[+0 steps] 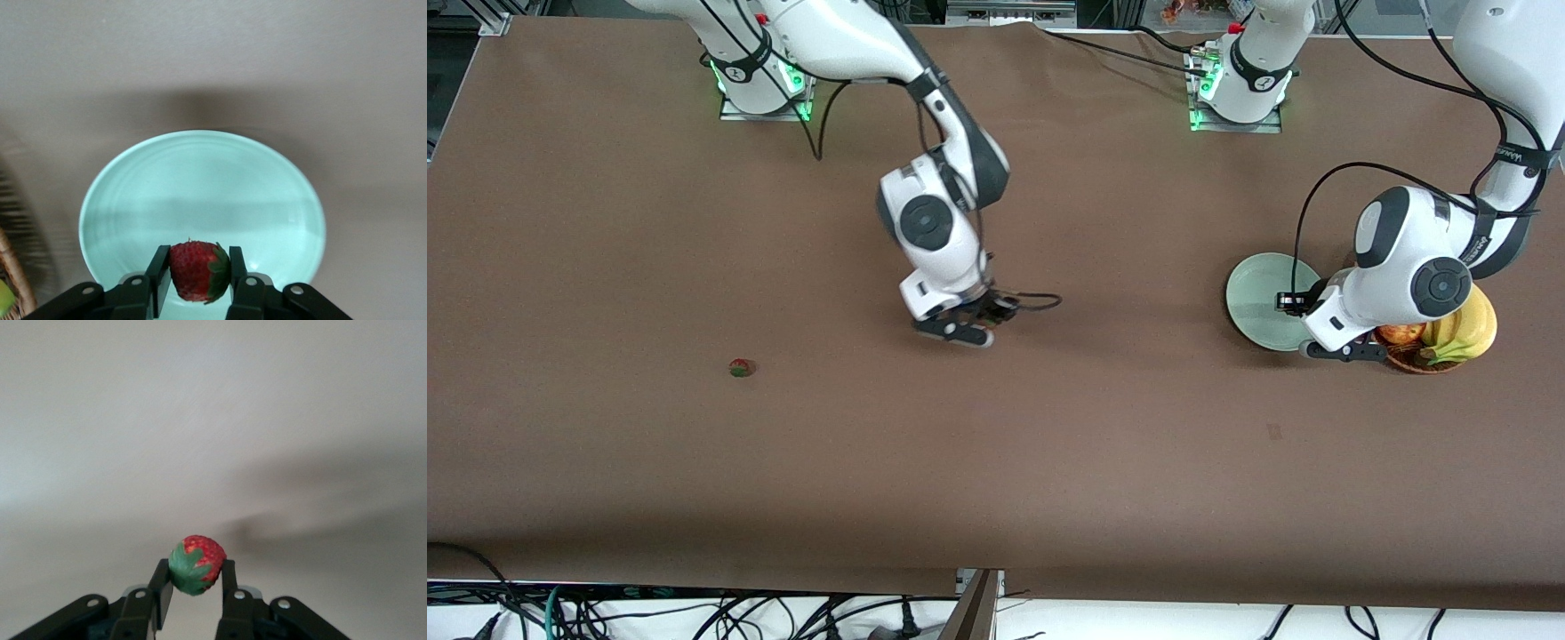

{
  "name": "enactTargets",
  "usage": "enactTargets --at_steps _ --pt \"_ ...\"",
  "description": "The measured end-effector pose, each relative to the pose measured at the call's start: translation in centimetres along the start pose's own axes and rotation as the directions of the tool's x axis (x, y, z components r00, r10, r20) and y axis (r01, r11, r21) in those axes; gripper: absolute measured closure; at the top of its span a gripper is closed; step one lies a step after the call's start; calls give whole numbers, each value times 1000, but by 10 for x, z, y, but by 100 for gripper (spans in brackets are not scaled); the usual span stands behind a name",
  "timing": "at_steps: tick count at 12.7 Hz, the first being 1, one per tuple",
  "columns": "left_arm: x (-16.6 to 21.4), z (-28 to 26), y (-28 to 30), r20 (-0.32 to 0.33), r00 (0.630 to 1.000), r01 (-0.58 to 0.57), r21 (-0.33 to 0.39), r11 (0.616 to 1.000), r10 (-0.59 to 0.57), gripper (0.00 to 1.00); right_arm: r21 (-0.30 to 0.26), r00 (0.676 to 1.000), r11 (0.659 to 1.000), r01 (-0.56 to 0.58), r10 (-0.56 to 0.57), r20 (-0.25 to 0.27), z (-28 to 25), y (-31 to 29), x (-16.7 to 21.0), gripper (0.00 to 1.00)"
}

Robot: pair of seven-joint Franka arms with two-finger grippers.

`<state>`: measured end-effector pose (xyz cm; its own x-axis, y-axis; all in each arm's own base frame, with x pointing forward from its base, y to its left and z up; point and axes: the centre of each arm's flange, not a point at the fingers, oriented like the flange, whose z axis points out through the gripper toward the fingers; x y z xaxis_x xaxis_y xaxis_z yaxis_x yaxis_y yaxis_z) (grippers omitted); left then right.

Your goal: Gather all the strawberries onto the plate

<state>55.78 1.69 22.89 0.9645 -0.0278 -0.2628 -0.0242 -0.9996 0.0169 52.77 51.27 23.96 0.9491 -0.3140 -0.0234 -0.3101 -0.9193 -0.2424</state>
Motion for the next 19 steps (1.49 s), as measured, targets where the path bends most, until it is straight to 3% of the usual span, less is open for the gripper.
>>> enactTargets --at_steps 4,5,9,10,12,13,15,19 --pt "-12 32 -4 -20 999 -38 23 999 39 60 150 992 982 -115 121 -27 40 -31 -59 67" --pt "-12 32 -5 -21 999 -38 24 999 39 53 170 989 976 -139 146 -29 48 -37 -69 67" --pt "-11 28 0 -30 998 -49 30 998 50 11 195 983 965 -175 183 -21 55 -52 -85 64" --pt "-10 23 2 -41 998 -52 34 998 53 1 199 983 964 -176 184 -23 53 -53 -84 60" --pt "-9 4 10 -69 995 -62 52 997 66 0 208 982 962 -176 185 -29 47 -56 -79 39" --pt "-10 -5 14 -81 994 -63 64 996 68 0 197 982 964 -177 186 -31 44 -55 -74 33" --pt "-12 -21 24 -104 993 -48 80 996 56 0 134 984 977 -167 174 -44 34 -48 -51 33" --pt "-13 -42 78 -157 987 40 59 997 -30 0 -49 1000 999 10 -11 -11 -16 -17 8 33"
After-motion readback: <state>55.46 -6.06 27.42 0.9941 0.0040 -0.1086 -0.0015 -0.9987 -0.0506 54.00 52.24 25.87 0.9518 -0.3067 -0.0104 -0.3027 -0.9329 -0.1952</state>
